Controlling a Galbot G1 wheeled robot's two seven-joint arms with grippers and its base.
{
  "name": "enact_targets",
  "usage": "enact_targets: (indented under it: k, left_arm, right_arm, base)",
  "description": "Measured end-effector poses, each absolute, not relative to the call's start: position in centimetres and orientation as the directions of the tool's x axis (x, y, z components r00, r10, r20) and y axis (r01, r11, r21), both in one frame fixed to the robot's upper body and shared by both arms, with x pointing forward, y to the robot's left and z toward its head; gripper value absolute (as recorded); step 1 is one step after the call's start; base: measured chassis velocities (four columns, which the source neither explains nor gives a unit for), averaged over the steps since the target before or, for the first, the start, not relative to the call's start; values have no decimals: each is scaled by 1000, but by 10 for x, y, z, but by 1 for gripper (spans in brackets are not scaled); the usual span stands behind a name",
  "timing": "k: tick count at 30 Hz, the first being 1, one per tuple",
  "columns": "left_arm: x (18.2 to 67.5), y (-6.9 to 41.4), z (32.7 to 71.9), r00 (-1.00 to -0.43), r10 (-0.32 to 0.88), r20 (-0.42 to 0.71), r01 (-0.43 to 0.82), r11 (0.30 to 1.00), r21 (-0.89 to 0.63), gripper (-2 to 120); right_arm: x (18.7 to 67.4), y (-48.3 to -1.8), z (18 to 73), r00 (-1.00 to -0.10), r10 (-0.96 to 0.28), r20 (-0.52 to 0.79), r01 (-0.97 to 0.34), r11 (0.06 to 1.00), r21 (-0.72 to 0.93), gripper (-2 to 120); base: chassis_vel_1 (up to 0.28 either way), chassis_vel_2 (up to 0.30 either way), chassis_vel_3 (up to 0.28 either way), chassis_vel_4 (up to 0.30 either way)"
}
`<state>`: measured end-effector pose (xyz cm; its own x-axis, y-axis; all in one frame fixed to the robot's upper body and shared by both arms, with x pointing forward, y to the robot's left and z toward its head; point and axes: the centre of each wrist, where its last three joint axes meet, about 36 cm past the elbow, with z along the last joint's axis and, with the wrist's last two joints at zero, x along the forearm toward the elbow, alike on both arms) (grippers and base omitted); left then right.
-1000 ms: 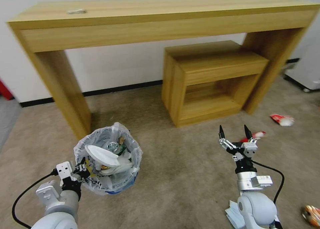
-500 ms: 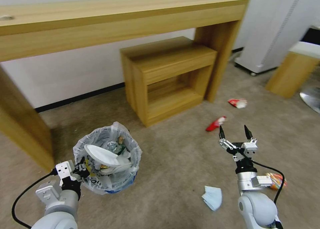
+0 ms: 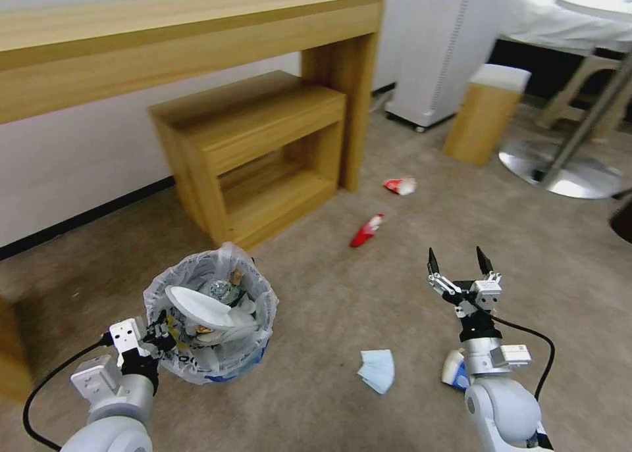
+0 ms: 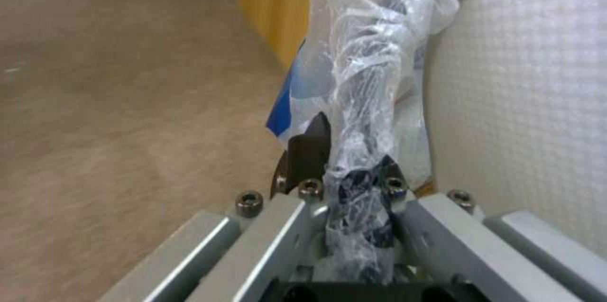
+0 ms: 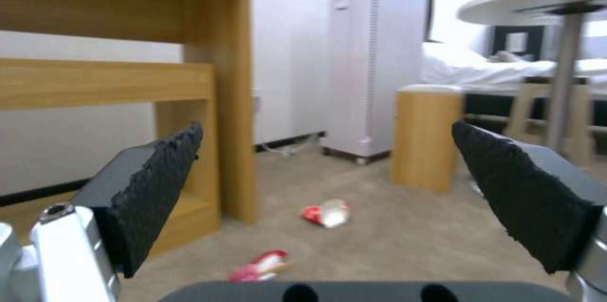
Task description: Pick up the trash bin and place the garbage on the floor into it.
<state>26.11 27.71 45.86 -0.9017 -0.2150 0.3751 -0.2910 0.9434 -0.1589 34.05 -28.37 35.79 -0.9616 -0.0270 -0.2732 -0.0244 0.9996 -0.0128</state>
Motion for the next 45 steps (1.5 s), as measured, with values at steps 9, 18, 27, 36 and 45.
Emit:
enact_targets:
  k: [9, 18, 27, 36, 45]
  left_arm:
    - [262, 278, 458, -903, -209, 375, -285, 945, -160, 1]
    - [262, 279, 458, -904, -209, 372, -286, 944, -163, 1]
    - [261, 279, 458, -905, -210, 369, -287, 943, -169, 1]
    - [259, 277, 458, -910, -214, 356, -289, 942, -173, 1]
    - [259, 277, 457, -910, -221, 352, -296, 939, -175, 1]
  right_arm:
    - [337, -283, 357, -963, -22, -268, -19, 1000, -16, 100]
    - [336, -282, 356, -964, -19, -267, -15, 1000, -16, 100]
    - [335, -281, 356, -964, -20, -265, -16, 1000, -18, 100]
    - [333, -281, 356, -964, -19, -267, -15, 1000, -17, 100]
    - [334, -280, 355, -962, -19, -274, -17, 1000, -9, 100]
  base:
    - [-124, -133, -130, -118]
    - [-125, -124, -107, -126]
    - [-69, -61, -72, -74]
    - [0, 0, 0, 0]
    - [0, 0, 0, 0]
